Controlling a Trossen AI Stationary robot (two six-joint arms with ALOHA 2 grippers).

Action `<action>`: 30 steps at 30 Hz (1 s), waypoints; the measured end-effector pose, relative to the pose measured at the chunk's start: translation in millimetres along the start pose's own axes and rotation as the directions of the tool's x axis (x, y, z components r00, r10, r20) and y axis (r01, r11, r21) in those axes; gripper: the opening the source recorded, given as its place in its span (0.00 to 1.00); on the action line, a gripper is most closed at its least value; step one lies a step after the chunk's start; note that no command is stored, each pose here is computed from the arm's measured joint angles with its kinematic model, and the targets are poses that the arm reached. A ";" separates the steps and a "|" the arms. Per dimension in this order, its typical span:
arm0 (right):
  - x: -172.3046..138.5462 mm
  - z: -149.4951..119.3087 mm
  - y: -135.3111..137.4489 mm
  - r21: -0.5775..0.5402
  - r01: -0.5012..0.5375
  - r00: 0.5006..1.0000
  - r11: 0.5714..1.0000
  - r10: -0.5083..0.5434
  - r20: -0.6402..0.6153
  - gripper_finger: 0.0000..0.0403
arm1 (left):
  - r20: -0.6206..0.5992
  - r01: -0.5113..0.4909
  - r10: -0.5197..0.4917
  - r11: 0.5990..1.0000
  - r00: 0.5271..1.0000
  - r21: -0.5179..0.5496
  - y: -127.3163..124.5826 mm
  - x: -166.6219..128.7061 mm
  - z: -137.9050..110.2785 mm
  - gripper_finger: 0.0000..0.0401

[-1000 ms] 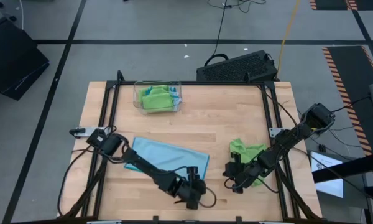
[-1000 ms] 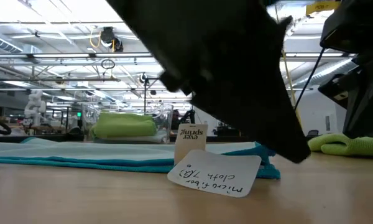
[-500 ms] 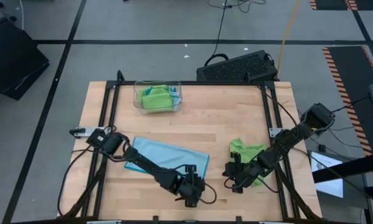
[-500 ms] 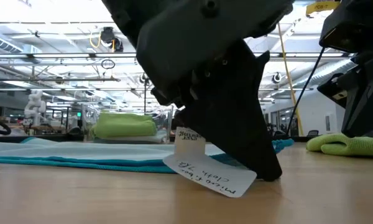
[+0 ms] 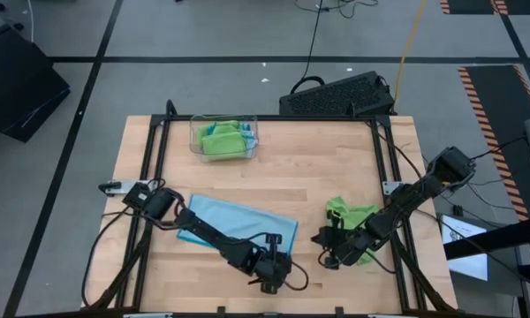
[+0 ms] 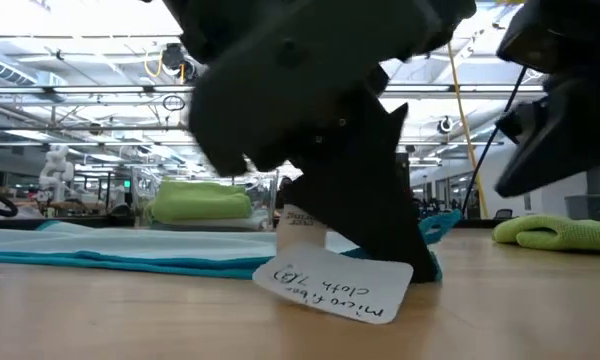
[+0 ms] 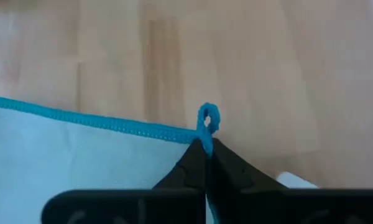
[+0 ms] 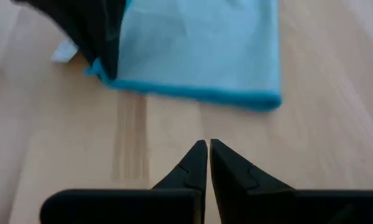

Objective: Fold microfiber towels
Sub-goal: Fold the blue microfiber cloth

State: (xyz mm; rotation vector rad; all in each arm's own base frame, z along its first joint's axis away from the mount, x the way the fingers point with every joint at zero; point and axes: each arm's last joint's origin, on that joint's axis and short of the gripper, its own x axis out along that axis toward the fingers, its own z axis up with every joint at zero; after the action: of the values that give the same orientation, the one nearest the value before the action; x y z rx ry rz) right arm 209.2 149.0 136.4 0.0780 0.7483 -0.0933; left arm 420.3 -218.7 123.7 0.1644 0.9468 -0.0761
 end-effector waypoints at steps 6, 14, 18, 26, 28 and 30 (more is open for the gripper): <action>9.8 4.9 10.8 -0.123 -0.051 0.994 0.991 0.063 0.094 0.13 | 0.033 0.028 -0.030 0.998 0.999 0.050 -20.8 -21.4 1.5 0.02; 42.6 -5.1 25.9 -0.384 -0.012 0.976 0.923 0.094 0.196 0.47 | 0.062 -0.001 -0.004 0.997 0.998 0.083 -31.1 -31.8 1.6 0.02; 53.6 -9.3 28.7 -0.460 0.013 0.980 0.888 0.080 0.181 0.60 | 0.062 -0.013 0.009 0.997 0.998 0.078 -34.1 -33.1 0.0 0.01; 56.6 -10.5 27.5 -0.542 0.006 0.984 0.840 0.091 0.153 0.62 | 0.108 -0.077 0.070 0.995 0.992 0.062 -42.8 -57.0 3.3 0.01; 56.9 -10.8 27.3 -0.554 0.009 0.984 0.832 0.090 0.151 0.61 | 0.105 -0.104 0.097 0.993 0.990 0.060 -43.4 -59.8 1.8 0.02; 57.4 -11.7 26.6 -0.559 0.015 0.986 0.829 0.081 0.146 0.59 | 0.122 -0.118 0.111 0.992 0.986 0.052 -43.6 -62.7 3.4 0.03</action>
State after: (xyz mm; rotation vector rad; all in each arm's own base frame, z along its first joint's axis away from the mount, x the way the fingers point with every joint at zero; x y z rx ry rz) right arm 246.1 173.3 89.8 -0.4766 0.5837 0.1562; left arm 380.5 -262.7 171.9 0.2659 0.8153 -0.0078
